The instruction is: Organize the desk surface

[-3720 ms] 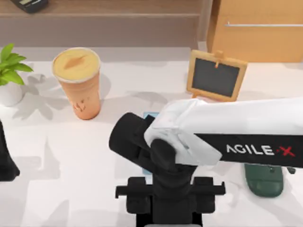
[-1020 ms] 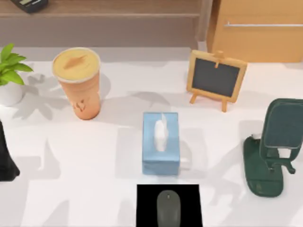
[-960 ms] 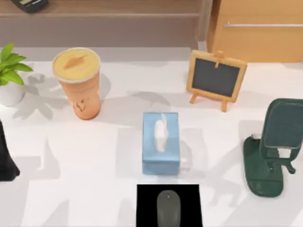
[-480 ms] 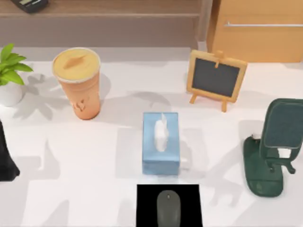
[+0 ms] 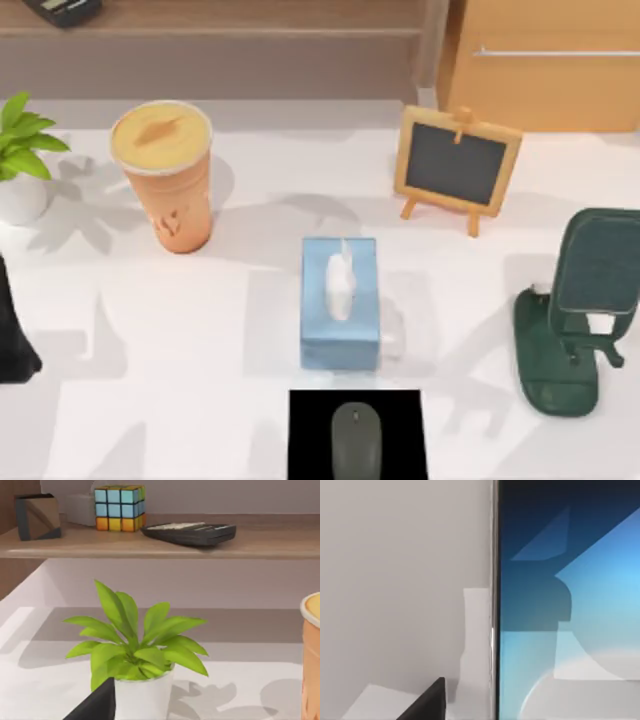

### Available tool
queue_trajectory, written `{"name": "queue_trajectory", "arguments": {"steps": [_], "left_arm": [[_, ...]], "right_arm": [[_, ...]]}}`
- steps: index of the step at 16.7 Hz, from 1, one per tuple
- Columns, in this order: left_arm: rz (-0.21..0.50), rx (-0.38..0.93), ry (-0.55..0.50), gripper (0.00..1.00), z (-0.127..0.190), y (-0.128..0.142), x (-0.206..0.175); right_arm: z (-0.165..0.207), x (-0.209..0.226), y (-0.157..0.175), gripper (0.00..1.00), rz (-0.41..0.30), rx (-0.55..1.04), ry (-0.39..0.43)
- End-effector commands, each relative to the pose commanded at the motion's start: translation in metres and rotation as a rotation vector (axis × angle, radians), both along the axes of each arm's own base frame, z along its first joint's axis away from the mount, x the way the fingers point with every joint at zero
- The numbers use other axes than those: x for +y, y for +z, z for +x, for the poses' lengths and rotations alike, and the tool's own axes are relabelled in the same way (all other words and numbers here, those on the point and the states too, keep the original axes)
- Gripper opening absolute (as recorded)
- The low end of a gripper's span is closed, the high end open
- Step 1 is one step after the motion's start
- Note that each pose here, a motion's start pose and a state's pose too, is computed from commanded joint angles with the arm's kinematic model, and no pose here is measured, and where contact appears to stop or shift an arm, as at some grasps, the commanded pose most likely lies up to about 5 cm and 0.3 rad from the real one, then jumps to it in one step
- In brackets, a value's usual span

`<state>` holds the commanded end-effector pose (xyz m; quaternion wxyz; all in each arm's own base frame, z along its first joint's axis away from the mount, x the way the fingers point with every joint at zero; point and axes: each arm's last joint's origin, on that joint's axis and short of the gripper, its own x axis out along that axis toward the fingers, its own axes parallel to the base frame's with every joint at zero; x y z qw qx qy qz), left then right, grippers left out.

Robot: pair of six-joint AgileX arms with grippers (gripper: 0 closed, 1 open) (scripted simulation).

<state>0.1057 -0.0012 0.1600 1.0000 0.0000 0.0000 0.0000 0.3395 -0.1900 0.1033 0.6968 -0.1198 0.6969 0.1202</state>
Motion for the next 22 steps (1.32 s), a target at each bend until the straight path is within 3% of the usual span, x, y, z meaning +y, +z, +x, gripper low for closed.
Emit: {"name": "queue_trajectory", "arguments": {"steps": [7, 15, 22], "left_arm": [[0.000, 0.000, 0.000, 1.00, 0.000, 0.000, 0.000], [0.000, 0.000, 0.000, 1.00, 0.000, 0.000, 0.000], [0.000, 0.000, 0.000, 1.00, 0.000, 0.000, 0.000]], "right_arm": [[0.000, 0.000, 0.000, 0.02, 0.000, 0.000, 0.000], [0.000, 0.000, 0.000, 0.00, 0.000, 0.000, 0.000], [-0.001, 0.002, 0.035, 0.00, 0.005, -0.011, -0.007]]}}
